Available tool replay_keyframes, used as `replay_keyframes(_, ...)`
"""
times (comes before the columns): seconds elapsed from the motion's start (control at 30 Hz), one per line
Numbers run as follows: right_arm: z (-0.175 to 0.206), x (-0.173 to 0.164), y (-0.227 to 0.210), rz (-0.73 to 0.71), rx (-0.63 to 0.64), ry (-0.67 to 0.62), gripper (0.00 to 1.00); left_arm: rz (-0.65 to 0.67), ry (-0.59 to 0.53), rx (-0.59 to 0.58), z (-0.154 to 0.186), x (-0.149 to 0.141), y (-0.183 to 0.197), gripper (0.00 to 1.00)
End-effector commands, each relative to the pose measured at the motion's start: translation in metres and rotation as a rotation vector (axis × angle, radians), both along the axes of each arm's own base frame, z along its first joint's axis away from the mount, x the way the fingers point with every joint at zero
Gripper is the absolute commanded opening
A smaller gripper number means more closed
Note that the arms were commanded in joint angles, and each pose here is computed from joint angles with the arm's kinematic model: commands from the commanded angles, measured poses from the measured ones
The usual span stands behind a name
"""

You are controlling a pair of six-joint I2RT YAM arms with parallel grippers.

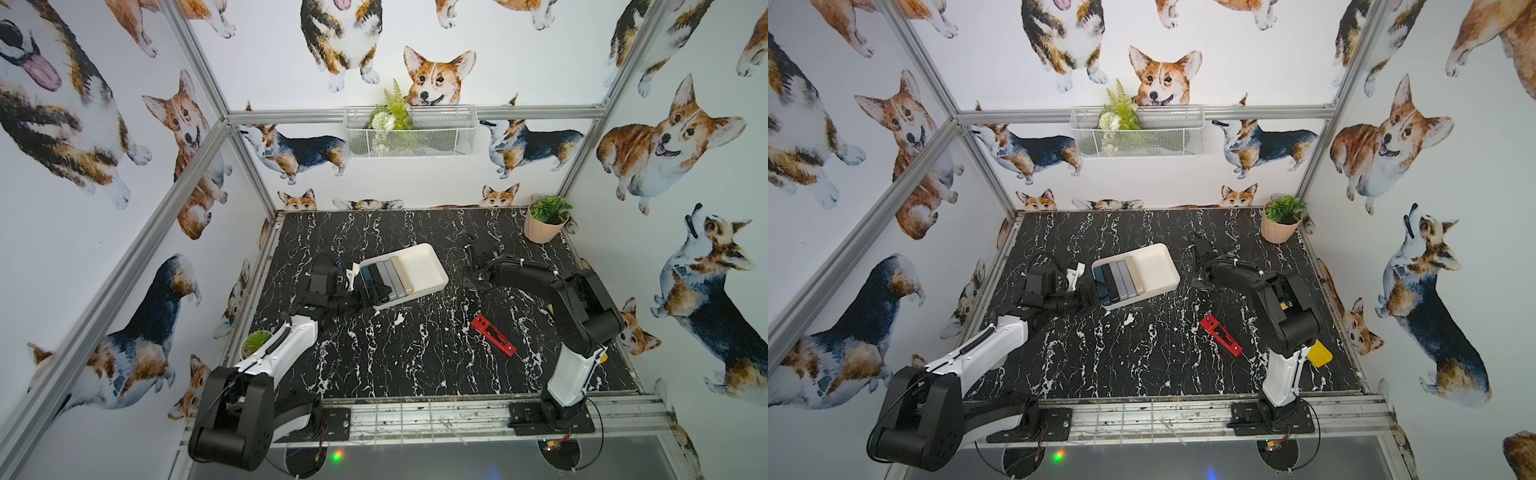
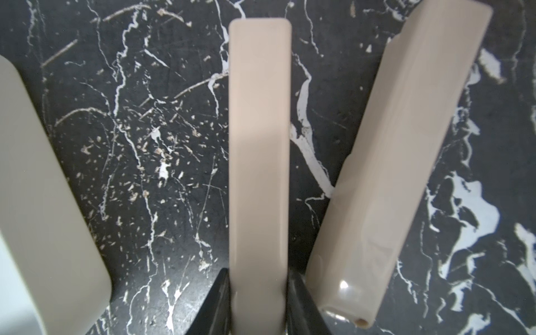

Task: Put the pruning pliers into the storage box
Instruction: Pick up the pruning pliers from the center of the board.

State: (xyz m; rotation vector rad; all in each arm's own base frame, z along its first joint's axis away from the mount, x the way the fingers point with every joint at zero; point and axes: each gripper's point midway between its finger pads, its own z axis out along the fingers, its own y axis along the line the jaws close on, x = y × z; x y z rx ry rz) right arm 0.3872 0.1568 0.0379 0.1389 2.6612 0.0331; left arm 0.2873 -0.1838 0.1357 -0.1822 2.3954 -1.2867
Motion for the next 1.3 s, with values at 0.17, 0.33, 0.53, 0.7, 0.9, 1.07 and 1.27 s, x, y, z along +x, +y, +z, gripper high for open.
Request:
replay_keyframes(0.17,0.006,-0.010,0.013,0.032,0.037,0.021,0.00,0.007,-0.030,0.000,0.004,0.003,0.000,1.00)
replay_keyframes(0.33,0.018,-0.008,0.017,0.049,0.021,-0.003,0.00,0.011,-0.037,0.002,0.005,0.004,0.000,1.00)
replay_keyframes(0.53,0.028,-0.008,0.020,0.064,0.026,-0.026,0.00,0.013,-0.044,0.003,0.007,0.005,0.000,1.00)
replay_keyframes(0.7,0.043,-0.004,0.030,0.106,0.036,-0.074,0.00,0.021,-0.044,0.011,0.005,0.006,0.002,1.00)
replay_keyframes(0.9,0.057,-0.002,0.043,0.146,0.036,-0.115,0.00,0.030,-0.046,0.014,0.005,0.009,0.002,1.00)
replay_keyframes(1.07,0.067,0.001,0.061,0.200,0.065,-0.154,0.00,0.031,-0.051,0.012,0.005,0.015,0.001,1.00)
replay_keyframes(1.27,0.079,0.006,0.085,0.266,0.100,-0.175,0.00,0.038,-0.038,-0.034,0.001,0.026,-0.005,1.00)
